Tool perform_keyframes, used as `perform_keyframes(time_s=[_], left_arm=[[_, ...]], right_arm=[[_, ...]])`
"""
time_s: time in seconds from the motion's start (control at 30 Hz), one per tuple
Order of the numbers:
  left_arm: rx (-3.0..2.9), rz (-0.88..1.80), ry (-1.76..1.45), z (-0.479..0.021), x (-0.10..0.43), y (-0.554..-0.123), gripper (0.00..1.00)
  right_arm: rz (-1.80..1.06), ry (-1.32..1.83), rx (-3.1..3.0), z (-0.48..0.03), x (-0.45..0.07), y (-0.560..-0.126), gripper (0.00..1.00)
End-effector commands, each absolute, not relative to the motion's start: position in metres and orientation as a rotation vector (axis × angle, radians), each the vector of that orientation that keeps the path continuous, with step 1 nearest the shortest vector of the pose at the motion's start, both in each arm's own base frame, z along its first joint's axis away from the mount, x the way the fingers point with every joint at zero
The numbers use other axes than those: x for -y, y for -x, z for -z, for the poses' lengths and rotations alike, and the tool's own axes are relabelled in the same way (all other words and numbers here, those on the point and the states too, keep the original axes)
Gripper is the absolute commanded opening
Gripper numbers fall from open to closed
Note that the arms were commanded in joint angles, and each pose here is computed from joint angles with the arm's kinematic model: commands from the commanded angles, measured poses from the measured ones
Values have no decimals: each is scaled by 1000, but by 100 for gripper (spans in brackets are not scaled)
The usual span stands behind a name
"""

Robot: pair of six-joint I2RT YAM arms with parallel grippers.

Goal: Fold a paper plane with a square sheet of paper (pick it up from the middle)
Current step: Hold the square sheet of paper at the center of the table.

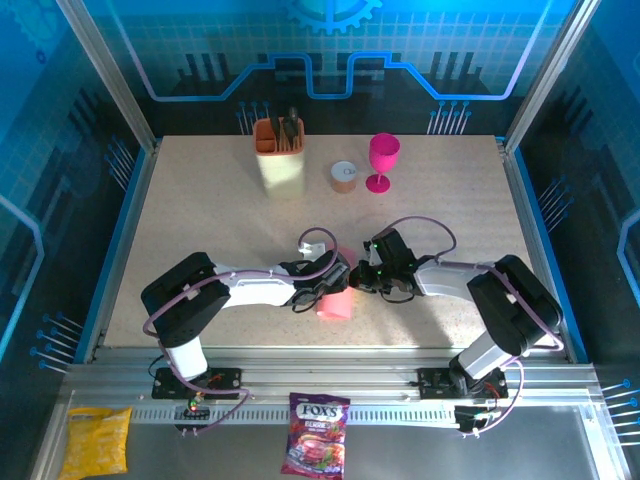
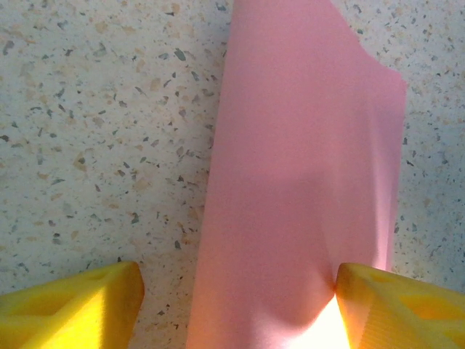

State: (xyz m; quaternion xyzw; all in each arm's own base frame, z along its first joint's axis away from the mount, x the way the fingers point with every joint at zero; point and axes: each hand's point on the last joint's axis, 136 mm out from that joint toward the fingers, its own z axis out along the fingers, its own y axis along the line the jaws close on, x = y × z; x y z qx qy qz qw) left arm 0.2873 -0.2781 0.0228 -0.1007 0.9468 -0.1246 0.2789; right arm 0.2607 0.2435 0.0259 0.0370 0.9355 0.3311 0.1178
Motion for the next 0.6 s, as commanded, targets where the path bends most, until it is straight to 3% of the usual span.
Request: perform_keyframes(time_s=[0.0,0.27,0.57], left_arm=[[-2566,298,250,-12,272,-280,73],[-2562,330,247,-17,276,-281,74],[-2508,391,224,-68,264,-291,82]], right_arm=[[-998,-103,-2744,-22,-255,-260,0],[-923,-170,-2804,4,-242,-250,0],[-856,-205,-2844,18,-232,-242,0]])
